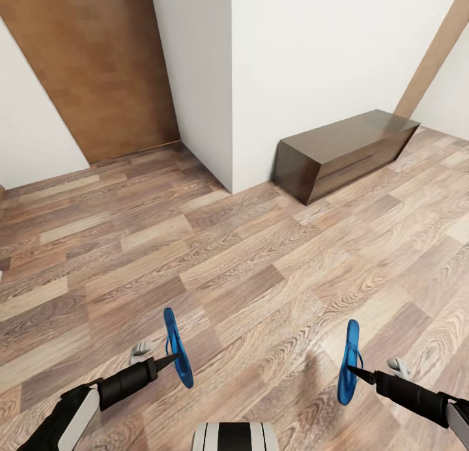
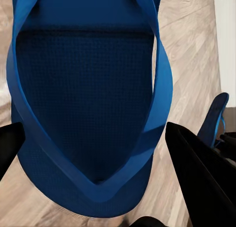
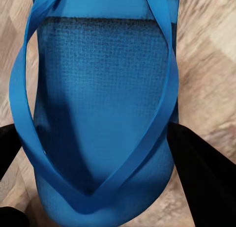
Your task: In the bedroom, move the book from the bed onto either nightstand, and place the two sandals side by side next to the bed.
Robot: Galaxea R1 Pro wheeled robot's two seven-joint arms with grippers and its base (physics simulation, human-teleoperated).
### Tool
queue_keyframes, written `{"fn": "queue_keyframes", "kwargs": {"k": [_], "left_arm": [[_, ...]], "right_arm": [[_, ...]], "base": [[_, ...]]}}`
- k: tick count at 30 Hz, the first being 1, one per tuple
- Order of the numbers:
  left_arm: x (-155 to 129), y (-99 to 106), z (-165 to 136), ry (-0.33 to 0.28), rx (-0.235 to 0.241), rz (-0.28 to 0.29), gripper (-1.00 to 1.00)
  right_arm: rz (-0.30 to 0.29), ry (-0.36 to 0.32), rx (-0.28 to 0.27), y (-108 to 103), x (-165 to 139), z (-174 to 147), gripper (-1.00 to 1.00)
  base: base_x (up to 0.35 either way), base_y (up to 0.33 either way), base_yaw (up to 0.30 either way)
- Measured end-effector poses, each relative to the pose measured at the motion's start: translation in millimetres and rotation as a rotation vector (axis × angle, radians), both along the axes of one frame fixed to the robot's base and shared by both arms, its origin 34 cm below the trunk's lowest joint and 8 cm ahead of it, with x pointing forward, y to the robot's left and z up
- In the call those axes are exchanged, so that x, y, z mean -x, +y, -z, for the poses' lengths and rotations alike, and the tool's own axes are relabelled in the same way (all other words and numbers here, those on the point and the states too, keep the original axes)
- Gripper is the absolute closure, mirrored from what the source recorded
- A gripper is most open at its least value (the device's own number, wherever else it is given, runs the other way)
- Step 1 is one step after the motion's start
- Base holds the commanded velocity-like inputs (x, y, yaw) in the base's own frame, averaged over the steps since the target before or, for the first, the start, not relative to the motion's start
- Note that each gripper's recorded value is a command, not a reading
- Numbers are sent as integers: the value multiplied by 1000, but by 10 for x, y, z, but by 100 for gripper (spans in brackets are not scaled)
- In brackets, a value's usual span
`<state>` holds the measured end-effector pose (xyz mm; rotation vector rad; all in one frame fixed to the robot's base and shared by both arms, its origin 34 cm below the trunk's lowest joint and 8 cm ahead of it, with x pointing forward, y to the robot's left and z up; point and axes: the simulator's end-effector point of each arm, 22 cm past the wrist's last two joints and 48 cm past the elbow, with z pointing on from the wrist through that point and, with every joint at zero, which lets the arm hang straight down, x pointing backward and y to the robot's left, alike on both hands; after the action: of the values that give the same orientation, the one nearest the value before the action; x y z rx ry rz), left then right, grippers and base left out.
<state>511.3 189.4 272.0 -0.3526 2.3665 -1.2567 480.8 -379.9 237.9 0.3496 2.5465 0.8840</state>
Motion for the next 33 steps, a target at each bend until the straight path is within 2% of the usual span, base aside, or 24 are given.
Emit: {"fn": "queue_keyframes", "kwargs": {"k": [8,12,19,22,30,33], "left_arm": [[-72,-30,-160,-33,8,1,100],[-161,179,-263,-59,-5,-27,100],[-240,236,-480,-109,20,-31,100],[-258,211,-580,-131,39,-24,100],[-260,433,-681,-151,-2,-16,100],[-236,459,-686,-148,-7,-18,100]], "right_arm": [[-4,-19,-1,4,-33,-112,100],[3,-17,0,-15,-7,-136,100],[16,-23,-2,-31,5,-197,100],[33,-1,-5,-60,97,-167,100],[38,-29,-7,-38,46,-270,100],[42,-24,-4,-46,92,-264,100]], "base": [[0,0,0],[0,0,0],[0,0,0],[0,0,0],[0,0,0],[0,0,0]]}}
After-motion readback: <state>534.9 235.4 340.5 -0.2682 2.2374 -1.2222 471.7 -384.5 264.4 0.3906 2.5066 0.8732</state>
